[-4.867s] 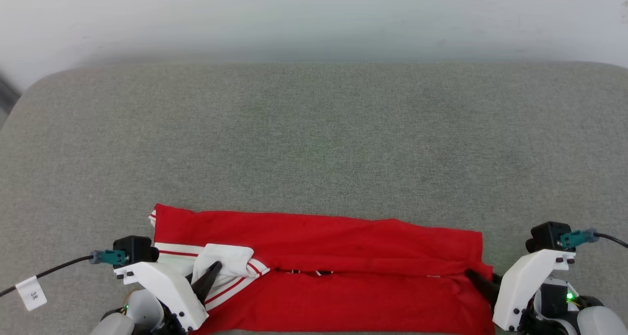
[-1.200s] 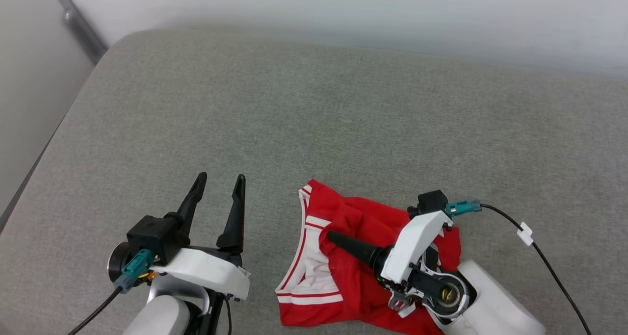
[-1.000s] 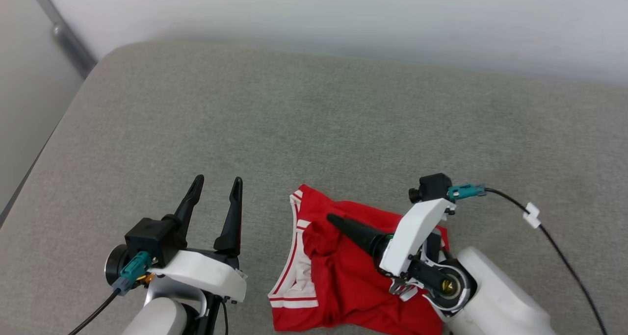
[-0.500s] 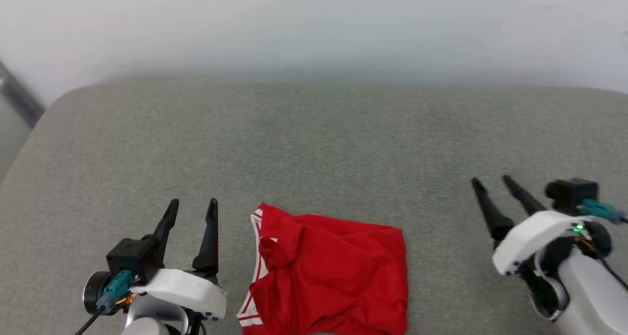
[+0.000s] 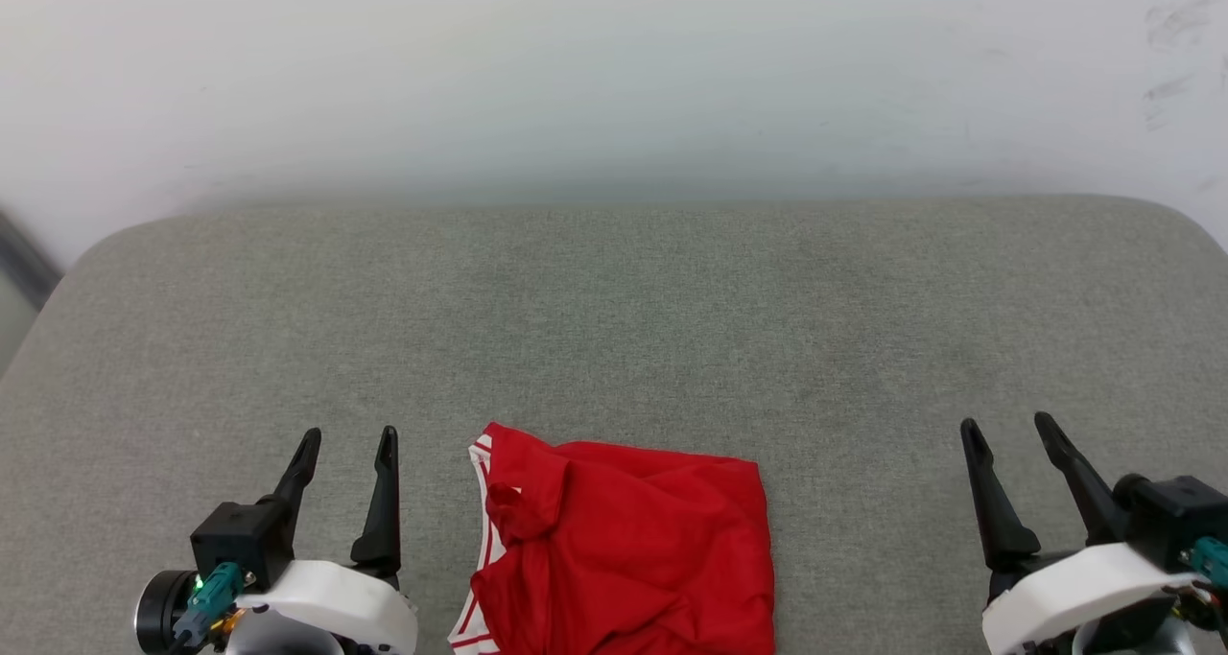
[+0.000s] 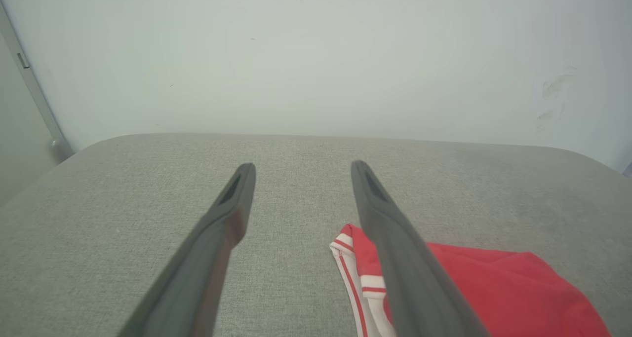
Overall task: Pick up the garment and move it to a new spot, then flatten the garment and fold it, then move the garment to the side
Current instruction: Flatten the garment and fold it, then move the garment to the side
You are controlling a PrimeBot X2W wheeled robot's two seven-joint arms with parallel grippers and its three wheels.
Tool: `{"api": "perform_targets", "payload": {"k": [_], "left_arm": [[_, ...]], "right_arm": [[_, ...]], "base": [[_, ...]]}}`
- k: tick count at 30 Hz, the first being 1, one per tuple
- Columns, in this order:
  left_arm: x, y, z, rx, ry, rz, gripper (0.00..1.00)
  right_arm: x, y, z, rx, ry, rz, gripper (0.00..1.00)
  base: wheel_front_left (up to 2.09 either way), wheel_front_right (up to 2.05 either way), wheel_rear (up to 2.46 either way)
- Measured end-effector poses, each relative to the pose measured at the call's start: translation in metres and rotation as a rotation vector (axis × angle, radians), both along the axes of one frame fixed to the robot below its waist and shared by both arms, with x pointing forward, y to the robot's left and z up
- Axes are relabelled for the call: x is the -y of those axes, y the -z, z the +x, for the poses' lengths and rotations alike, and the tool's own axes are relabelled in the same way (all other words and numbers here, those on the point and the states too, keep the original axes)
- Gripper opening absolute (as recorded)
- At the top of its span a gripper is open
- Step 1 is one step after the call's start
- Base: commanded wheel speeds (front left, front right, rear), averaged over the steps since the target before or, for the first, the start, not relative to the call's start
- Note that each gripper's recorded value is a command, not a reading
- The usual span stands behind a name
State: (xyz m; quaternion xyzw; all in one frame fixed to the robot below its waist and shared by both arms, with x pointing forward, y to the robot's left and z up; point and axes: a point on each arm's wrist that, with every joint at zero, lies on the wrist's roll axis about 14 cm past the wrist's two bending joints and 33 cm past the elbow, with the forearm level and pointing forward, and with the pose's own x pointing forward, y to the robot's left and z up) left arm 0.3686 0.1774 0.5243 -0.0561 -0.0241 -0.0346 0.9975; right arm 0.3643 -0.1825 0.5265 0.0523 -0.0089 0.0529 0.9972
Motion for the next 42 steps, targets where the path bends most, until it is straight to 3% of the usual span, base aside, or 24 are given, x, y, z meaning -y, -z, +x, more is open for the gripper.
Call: {"api": "perform_targets", "payload": {"k": [17, 24, 28, 34, 42], "left_arm": [[-0.003, 0.005, 0.0, -0.011, -0.01, 0.005, 1.0], [-0.008, -0.001, 0.006, 0.01, -0.036, -0.015, 1.0], [-0.012, -0.004, 0.007, 0.02, -0.053, -0.021, 1.0], [-0.017, -0.003, 0.008, 0.025, -0.077, -0.03, 1.0], [-0.028, -0.002, 0.019, 0.031, -0.11, -0.029, 1.0]], "right_arm": [[0.007, -0.005, -0.013, -0.048, 0.045, 0.044, 1.0], [0.043, 0.047, -0.01, -0.328, 0.119, 0.249, 1.0], [0.043, 0.088, -0.013, -0.583, 0.09, 0.339, 1.0], [-0.014, 0.134, -0.021, -0.93, -0.093, 0.508, 1.0], [-0.099, 0.15, -0.008, -1.112, -0.346, 0.674, 1.0]], "base": [[0.0, 0.0, 0.0], [0.0, 0.0, 0.0], [0.0, 0.0, 0.0], [0.0, 0.0, 0.0], [0.0, 0.0, 0.0]]}}
